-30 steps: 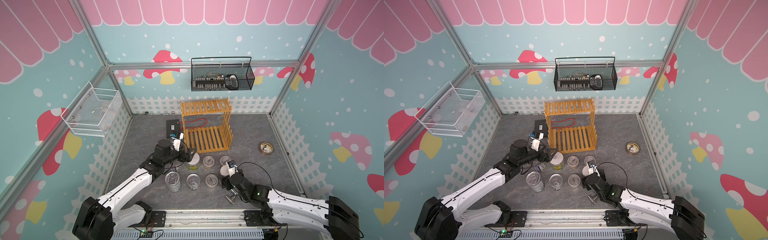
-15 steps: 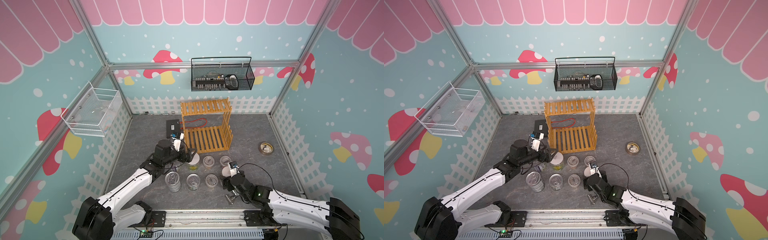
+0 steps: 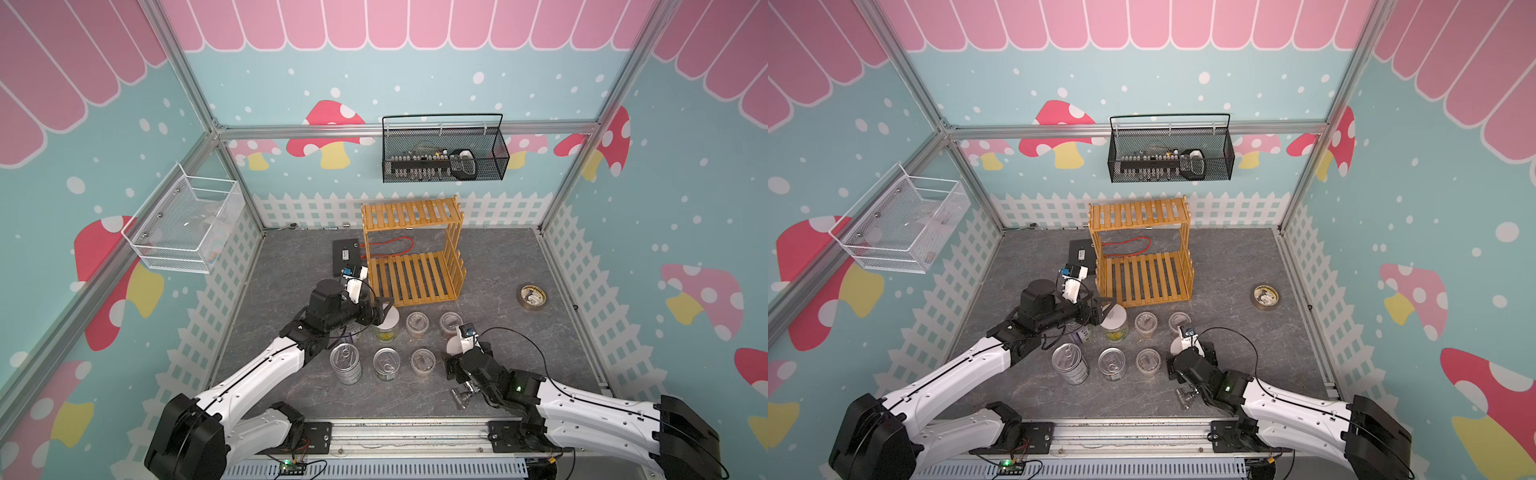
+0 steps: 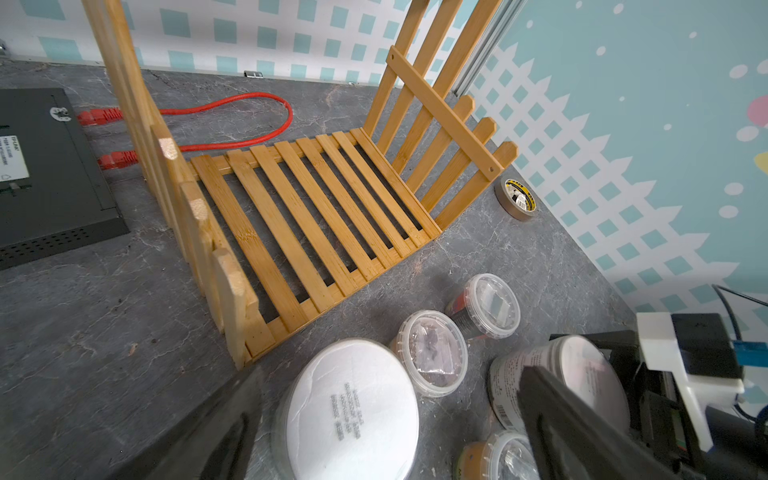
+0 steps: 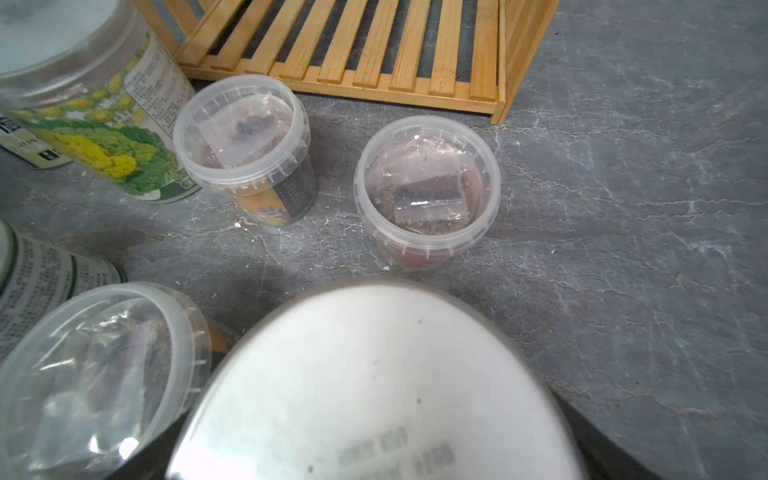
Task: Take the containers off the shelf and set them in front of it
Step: Place the container at the center of the board, then reset both arms
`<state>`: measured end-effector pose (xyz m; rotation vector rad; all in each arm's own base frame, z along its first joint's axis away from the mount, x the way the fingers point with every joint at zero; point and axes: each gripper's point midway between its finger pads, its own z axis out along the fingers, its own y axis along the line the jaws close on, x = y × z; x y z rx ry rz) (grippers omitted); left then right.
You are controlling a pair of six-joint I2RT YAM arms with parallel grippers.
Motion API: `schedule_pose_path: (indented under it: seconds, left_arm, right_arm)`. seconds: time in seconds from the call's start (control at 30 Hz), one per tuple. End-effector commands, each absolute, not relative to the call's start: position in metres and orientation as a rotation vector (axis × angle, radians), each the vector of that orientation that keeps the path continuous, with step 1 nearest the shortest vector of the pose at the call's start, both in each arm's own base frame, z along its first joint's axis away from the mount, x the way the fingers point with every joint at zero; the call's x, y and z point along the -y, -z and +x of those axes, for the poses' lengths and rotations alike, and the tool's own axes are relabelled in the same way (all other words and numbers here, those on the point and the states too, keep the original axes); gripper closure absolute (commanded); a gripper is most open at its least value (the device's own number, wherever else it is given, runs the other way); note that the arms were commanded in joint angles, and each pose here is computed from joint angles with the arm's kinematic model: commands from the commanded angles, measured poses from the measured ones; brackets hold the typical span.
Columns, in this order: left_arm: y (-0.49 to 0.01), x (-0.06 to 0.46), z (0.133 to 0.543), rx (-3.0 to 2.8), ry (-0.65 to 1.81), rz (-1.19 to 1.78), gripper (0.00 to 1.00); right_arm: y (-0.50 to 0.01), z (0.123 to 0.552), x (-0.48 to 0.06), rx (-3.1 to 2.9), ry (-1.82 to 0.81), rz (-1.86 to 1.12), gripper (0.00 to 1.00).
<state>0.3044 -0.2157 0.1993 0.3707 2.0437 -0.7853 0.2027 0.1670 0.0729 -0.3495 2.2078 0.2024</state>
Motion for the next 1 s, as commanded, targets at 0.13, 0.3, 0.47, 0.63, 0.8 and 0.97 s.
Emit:
schedule_pose_path:
  seconds: [0.13, 0.3, 0.47, 0.63, 0.8, 0.97]
  left_arm:
    - [-0.207, 0.214, 0.304, -2.015, 0.771, 0.373, 0.01]
    - [-0.209, 0.211, 0.303, -2.011, 0.756, 0.364, 0.01]
    - [-0.217, 0.200, 0.303, -1.986, 0.712, 0.317, 0.01]
    - [-0.222, 0.165, 0.303, -1.945, 0.583, 0.162, 0.01]
    - [-0.217, 0.091, 0.324, -1.839, 0.319, -0.120, 0.01]
    - [-0.202, 0.029, 0.347, -1.791, 0.159, -0.263, 0.01]
  right_arm:
    - [-0.099, 0.213, -0.168, -2.153, -0.166, -0.333, 0.01]
    - [-0.123, 0.219, -0.171, -2.108, -0.157, -0.334, 0.01]
    - [-0.153, 0.231, -0.156, -2.078, -0.050, -0.296, 0.01]
    - [-0.187, 0.269, -0.124, -2.059, -0.043, -0.193, 0.01]
    - [-0.214, 0.301, -0.087, -1.982, 0.004, -0.117, 0.01]
    - [-0.209, 0.335, -0.028, -1.941, 0.057, 0.057, 0.01]
